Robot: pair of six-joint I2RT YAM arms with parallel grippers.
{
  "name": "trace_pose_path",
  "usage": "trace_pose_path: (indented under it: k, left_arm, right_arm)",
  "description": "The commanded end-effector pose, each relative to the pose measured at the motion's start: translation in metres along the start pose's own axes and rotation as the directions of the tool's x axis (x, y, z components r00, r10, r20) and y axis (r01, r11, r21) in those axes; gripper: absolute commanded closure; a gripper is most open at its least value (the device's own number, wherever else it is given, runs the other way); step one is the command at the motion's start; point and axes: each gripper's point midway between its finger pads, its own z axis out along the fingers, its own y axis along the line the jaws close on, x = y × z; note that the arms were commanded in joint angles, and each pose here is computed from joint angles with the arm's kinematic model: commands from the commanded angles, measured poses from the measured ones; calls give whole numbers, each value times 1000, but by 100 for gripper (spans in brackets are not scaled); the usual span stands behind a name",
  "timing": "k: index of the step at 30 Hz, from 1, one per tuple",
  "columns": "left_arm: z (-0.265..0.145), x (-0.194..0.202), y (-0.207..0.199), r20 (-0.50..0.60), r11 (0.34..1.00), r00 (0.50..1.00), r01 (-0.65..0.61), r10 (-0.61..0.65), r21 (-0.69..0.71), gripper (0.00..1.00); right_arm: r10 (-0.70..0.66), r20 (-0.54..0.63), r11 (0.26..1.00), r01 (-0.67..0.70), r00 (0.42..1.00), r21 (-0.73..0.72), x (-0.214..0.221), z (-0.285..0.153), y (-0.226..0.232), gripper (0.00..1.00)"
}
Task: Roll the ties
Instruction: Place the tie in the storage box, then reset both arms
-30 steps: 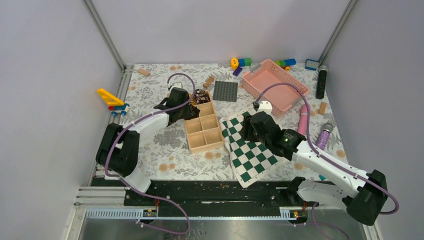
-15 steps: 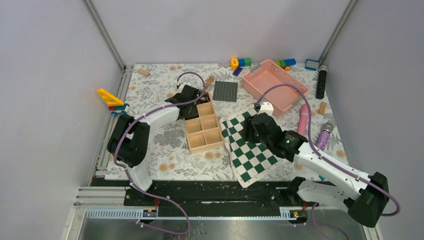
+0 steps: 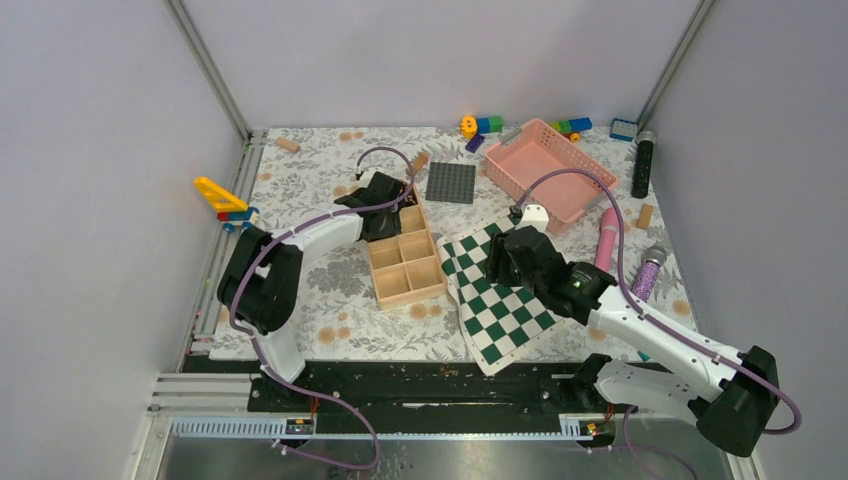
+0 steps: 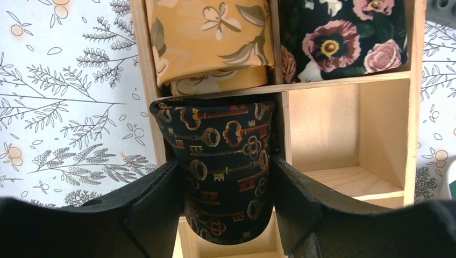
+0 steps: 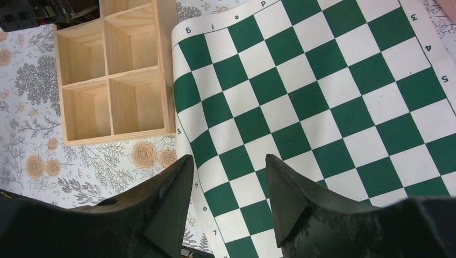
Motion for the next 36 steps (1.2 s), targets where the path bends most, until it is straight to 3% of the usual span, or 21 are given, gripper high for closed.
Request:
trace_pose_path:
  k: [1,7,14,17,27,31,36]
  left_arm:
    - [-18,-23,-2,44,1000,999,21,-21,4,39]
    - [-38,-44,-4,80,999,996,34,-35,14,31]
    - [-63,-61,-1,109,998,993,51,-53,23,2]
    - [-81,-72,1,133,998,989,57,-61,36,1]
    - [-161,-95,33,262,985,962,38,-81,166,1]
    - [-186,-85,57,305,976,946,48,-113,214,1]
    - [-209,-72,93,399,982,906,80,-144,173,1]
  right_arm:
    - [21,63,1000,-21,998,-5,-19,-6,0,41]
    - [16,67,1000,-16,998,4,-21,-8,-2,40]
    - [17,90,1000,-19,996,23,-31,-12,-6,39]
    - [21,91,999,-25,996,47,-41,-14,-11,35]
    - [153,25,983,-154,988,96,-73,-18,-67,1]
    - [233,36,959,-236,972,158,-65,-27,-101,0]
    - [253,66,937,-261,965,231,-51,-34,-121,0]
